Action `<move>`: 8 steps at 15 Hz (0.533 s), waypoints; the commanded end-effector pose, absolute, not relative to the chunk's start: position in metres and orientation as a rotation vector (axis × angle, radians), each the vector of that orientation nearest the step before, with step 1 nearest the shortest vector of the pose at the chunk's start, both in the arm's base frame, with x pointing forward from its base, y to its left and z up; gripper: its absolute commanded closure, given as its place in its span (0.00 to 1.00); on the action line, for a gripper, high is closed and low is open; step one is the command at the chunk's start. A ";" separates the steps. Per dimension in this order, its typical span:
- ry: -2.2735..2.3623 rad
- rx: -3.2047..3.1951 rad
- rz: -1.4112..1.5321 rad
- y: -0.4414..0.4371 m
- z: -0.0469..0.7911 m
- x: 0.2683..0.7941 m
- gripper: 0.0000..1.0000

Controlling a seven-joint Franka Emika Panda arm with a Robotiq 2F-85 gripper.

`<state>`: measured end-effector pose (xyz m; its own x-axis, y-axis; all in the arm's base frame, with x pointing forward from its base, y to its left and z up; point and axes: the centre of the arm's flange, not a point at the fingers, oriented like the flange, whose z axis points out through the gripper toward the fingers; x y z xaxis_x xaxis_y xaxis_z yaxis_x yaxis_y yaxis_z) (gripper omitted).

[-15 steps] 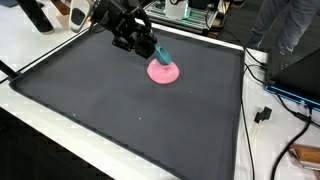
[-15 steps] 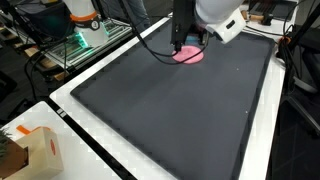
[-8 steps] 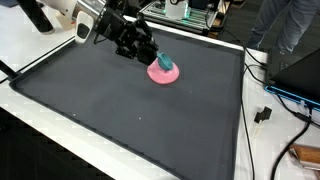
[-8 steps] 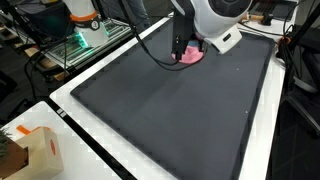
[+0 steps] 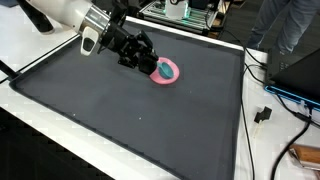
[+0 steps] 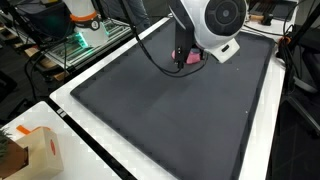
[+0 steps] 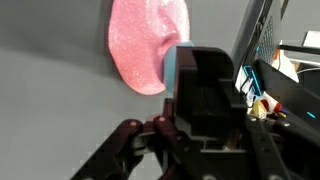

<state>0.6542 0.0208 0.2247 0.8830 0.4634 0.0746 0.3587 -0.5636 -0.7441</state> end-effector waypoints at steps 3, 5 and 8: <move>-0.625 -2.328 0.140 0.025 0.200 0.662 0.75; -0.627 -2.368 0.167 0.025 0.194 0.663 0.75; -0.616 -2.412 0.199 0.025 0.190 0.665 0.75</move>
